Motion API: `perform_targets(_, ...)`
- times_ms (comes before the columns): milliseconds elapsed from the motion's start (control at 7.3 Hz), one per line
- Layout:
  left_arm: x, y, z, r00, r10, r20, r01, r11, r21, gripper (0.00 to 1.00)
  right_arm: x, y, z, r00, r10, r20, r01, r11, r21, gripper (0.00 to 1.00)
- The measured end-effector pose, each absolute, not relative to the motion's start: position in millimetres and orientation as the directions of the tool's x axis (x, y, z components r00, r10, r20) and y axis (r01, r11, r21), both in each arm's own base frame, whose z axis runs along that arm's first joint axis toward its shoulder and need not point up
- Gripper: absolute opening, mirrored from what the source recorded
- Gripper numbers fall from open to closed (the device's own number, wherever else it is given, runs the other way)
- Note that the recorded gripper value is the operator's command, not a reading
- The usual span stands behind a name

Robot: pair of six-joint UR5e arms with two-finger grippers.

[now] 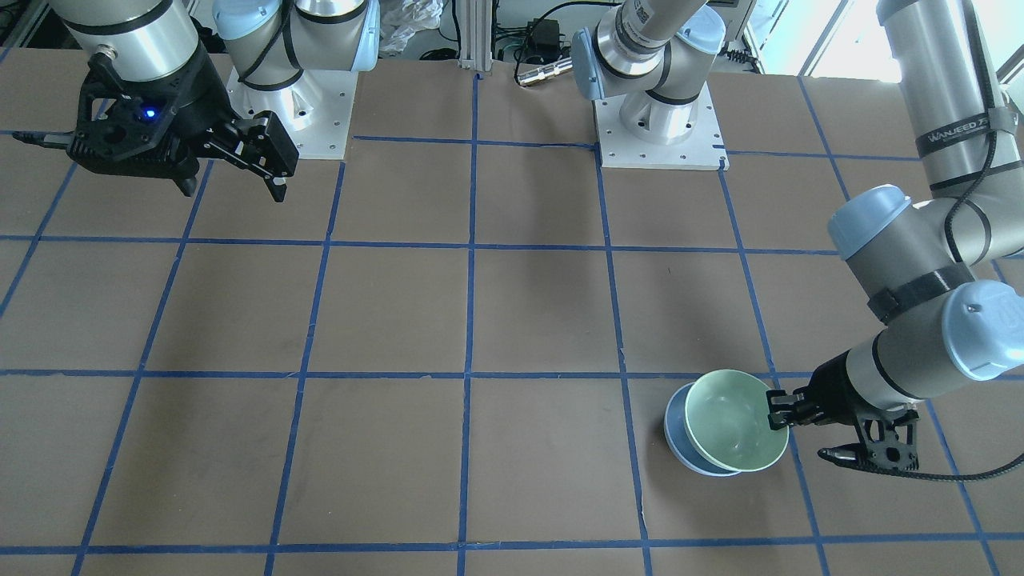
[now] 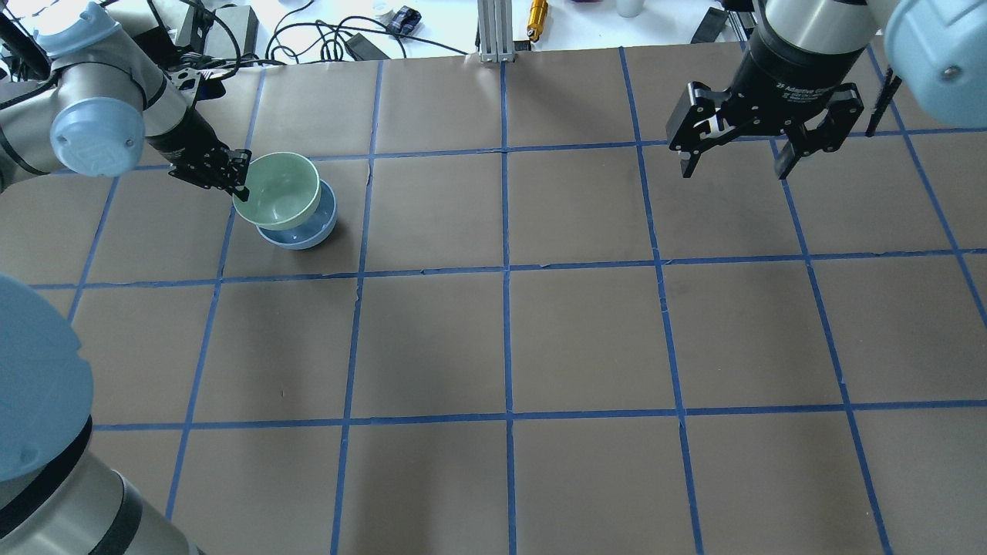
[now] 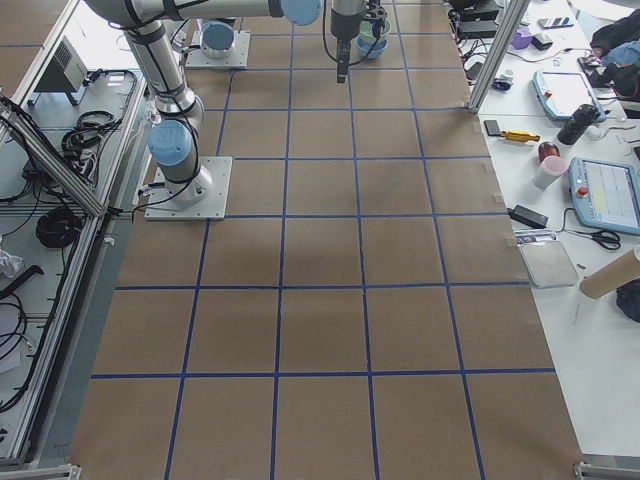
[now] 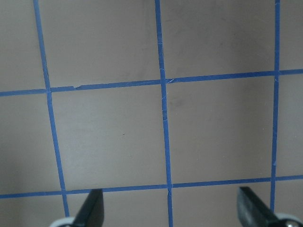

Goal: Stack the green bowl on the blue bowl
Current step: 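Lower the green bowl into the blue bowl and open the left gripper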

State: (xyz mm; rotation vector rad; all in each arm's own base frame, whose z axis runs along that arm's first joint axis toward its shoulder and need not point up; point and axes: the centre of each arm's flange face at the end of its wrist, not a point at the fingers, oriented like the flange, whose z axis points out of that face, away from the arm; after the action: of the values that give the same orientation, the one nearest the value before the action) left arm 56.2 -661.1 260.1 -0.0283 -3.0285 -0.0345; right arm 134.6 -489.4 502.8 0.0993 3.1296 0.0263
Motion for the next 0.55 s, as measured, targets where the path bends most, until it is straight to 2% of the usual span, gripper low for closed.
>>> perform_targets(274,54.9,-660.4,253.3,-0.993,0.012,0.115,0.015,1.000,0.027,0.04,134.6,-489.4,502.6,-0.998,0.063,-0.010,0.063,0.998,0.018,1.00)
perform_targets(548,54.1,-659.9,250.7,-0.993,0.012,0.114,0.014,1.000,0.022,0.46,134.6,-489.5,503.0,-0.998,0.064,-0.010,0.063,0.998,0.016,1.00)
